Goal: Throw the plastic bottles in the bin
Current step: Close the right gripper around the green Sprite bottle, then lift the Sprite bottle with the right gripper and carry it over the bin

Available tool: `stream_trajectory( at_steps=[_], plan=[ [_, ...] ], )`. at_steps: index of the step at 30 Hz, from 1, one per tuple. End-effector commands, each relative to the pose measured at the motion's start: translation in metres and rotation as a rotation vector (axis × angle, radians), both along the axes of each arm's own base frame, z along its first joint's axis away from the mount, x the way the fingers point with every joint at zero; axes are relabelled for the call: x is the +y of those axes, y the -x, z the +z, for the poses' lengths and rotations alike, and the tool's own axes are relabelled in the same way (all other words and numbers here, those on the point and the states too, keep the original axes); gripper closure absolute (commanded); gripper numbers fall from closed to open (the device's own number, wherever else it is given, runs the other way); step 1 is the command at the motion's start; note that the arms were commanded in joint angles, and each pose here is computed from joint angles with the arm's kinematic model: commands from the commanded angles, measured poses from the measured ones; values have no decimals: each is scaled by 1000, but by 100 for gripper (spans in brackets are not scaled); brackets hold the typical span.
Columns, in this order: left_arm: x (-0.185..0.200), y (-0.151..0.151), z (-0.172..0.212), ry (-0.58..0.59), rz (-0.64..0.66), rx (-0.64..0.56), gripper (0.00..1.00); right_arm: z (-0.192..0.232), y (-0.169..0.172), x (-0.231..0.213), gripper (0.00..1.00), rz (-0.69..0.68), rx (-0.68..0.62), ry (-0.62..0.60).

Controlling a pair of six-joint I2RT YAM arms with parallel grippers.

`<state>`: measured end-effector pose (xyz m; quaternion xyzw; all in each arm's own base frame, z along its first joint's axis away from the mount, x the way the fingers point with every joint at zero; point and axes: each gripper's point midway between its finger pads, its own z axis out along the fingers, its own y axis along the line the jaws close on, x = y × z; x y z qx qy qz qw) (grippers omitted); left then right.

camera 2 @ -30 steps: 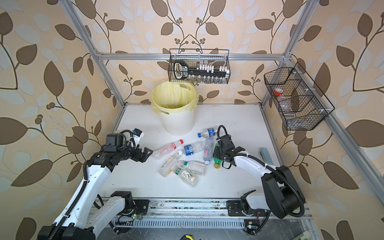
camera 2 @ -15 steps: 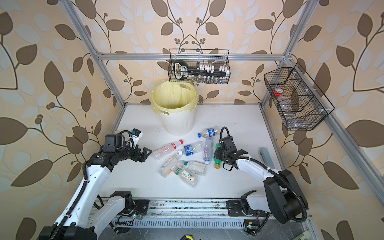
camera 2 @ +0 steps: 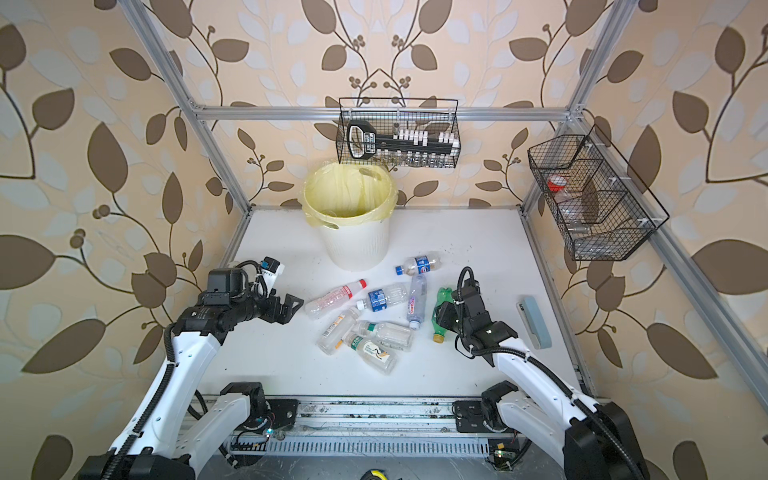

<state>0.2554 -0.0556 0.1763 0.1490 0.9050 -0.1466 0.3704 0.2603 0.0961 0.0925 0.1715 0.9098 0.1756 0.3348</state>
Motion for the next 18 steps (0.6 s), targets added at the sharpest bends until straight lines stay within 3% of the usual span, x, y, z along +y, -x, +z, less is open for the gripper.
stream_trajectory(
  at_steps=[1,10,18],
  plan=[
    [-4,0,8,34,-16,-27,1,16,4,5,48,3,-49,-45],
    [-3,1,9,44,-15,-26,1,83,0,31,49,76,-212,-101],
    [3,0,12,67,20,-14,1,153,-19,59,49,158,-317,-75]
  ],
)
